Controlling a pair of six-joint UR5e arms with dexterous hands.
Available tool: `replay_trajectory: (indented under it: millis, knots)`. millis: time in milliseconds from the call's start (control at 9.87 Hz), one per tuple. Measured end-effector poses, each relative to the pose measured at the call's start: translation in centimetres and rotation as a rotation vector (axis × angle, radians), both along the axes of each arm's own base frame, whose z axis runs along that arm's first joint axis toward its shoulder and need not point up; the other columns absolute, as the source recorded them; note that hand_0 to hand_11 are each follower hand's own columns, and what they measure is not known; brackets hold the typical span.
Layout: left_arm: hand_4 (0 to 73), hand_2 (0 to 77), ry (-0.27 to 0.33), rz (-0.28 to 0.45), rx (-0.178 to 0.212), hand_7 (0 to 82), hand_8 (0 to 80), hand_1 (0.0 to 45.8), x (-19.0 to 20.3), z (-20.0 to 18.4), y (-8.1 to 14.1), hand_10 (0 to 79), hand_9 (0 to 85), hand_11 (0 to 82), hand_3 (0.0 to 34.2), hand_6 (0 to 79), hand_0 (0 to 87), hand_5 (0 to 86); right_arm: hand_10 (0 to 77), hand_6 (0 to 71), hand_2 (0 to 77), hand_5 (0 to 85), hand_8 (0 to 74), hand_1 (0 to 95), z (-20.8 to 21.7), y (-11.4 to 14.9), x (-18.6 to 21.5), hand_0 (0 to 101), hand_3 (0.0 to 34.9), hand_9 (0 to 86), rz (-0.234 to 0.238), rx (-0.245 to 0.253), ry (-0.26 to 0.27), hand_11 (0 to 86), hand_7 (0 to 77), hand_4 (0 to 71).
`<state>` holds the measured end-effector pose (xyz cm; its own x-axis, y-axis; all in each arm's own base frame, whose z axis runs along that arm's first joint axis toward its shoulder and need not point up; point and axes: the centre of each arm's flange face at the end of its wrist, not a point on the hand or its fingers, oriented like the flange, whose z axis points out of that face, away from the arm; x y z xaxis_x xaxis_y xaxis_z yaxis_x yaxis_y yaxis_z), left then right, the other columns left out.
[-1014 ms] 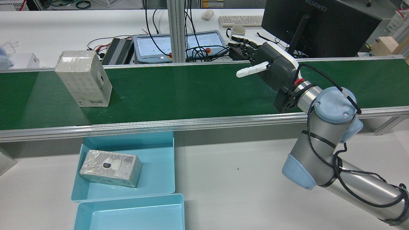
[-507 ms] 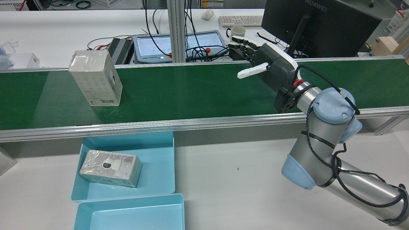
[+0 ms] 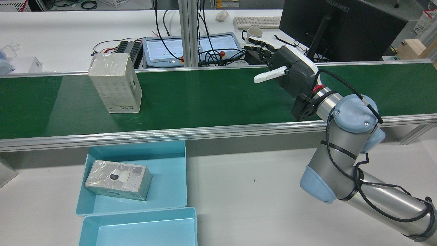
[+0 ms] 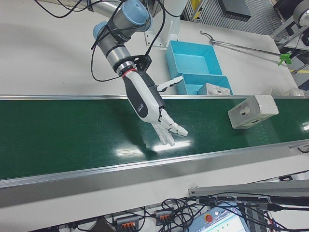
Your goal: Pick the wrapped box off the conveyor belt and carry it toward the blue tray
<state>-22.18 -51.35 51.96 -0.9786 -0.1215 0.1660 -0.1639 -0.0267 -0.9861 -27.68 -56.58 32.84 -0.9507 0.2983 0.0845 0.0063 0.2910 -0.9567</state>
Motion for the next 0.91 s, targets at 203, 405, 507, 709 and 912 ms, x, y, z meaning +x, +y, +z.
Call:
replay_trajectory:
  millis: [203, 405, 507, 709, 912]
  knots:
    - [0.0, 1.1, 0.000, 0.000, 0.000, 0.5, 0.5, 0.0, 0.00, 0.00, 0.00, 0.0, 0.0, 0.5, 0.0, 0.5, 0.0, 1.1, 0.0, 6.0, 6.0, 12.5, 2.7, 9.8, 0.00, 0.01, -0.02, 46, 0.0, 2.7, 0.001, -0.001, 0.000, 1.1, 17.5, 7.1]
    - [0.0, 1.1, 0.000, 0.000, 0.000, 0.5, 0.5, 0.0, 0.00, 0.00, 0.00, 0.0, 0.0, 0.5, 0.0, 0.5, 0.0, 1.1, 0.0, 6.0, 6.0, 12.5, 2.7, 9.8, 0.04, 0.02, -0.07, 46, 0.0, 3.3, 0.001, -0.001, 0.001, 1.1, 17.5, 7.1]
    - [0.0, 1.1, 0.000, 0.000, 0.000, 0.5, 0.5, 0.0, 0.00, 0.00, 0.00, 0.0, 0.0, 0.5, 0.0, 0.5, 0.0, 1.1, 0.0, 6.0, 6.0, 12.5, 3.3, 9.8, 0.11, -0.01, -0.10, 46, 0.1, 2.2, 0.001, -0.003, 0.002, 1.1, 17.5, 7.1]
    - [0.0, 1.1, 0.000, 0.000, 0.000, 0.5, 0.5, 0.0, 0.00, 0.00, 0.00, 0.0, 0.0, 0.5, 0.0, 0.5, 0.0, 1.1, 0.0, 6.0, 6.0, 12.5, 3.3, 9.8, 0.26, -0.07, -0.17, 46, 0.1, 2.7, 0.001, -0.005, 0.004, 1.1, 17.5, 7.6]
    - [0.0, 1.1, 0.000, 0.000, 0.000, 0.5, 0.5, 0.0, 0.00, 0.00, 0.00, 0.5, 0.0, 0.5, 0.0, 0.5, 0.0, 1.1, 0.0, 6.0, 6.0, 12.5, 3.3, 9.8, 0.33, -0.06, -0.26, 46, 0.2, 2.7, 0.001, -0.006, 0.005, 1.1, 17.5, 7.6]
